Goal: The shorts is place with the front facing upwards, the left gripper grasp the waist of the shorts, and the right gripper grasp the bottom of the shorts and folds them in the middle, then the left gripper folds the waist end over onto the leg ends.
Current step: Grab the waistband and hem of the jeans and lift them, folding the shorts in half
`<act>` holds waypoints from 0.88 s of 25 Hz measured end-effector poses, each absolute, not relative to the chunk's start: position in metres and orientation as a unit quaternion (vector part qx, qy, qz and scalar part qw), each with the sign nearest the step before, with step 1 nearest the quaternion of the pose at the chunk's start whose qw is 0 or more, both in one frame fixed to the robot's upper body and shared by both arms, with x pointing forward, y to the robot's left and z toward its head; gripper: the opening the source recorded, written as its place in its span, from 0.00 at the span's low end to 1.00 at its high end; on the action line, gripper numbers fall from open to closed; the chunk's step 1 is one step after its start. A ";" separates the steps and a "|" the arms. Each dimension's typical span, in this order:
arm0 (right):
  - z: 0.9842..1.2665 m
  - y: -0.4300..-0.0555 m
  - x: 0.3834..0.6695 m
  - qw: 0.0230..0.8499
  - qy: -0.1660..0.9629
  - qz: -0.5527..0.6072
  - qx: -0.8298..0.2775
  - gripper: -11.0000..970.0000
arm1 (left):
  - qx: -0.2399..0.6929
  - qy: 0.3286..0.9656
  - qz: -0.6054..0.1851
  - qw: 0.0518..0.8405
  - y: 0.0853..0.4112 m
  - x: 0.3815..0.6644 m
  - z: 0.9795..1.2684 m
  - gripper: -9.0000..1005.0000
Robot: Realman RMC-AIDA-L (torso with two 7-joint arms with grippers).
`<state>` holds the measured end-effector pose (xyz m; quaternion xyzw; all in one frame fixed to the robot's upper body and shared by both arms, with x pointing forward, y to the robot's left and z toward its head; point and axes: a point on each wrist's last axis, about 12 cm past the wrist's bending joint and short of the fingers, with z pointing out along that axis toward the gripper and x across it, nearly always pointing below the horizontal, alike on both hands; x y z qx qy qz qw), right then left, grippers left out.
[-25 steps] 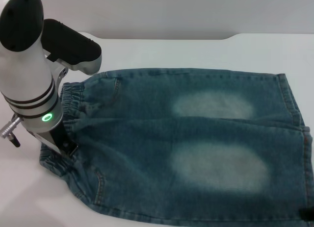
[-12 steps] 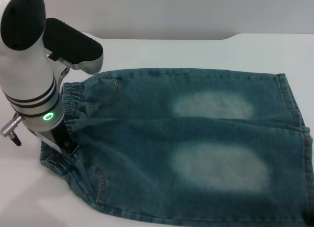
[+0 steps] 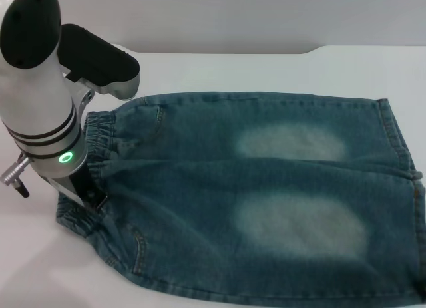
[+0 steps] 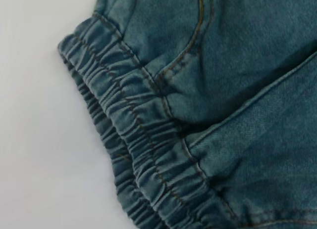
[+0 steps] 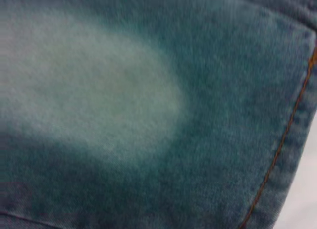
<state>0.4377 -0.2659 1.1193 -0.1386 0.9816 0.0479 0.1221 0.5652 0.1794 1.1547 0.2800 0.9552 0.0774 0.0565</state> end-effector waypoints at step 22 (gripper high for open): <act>1.177 -0.243 0.477 0.339 0.916 0.048 -0.208 0.09 | 0.221 0.946 0.023 0.236 0.194 0.575 1.184 0.05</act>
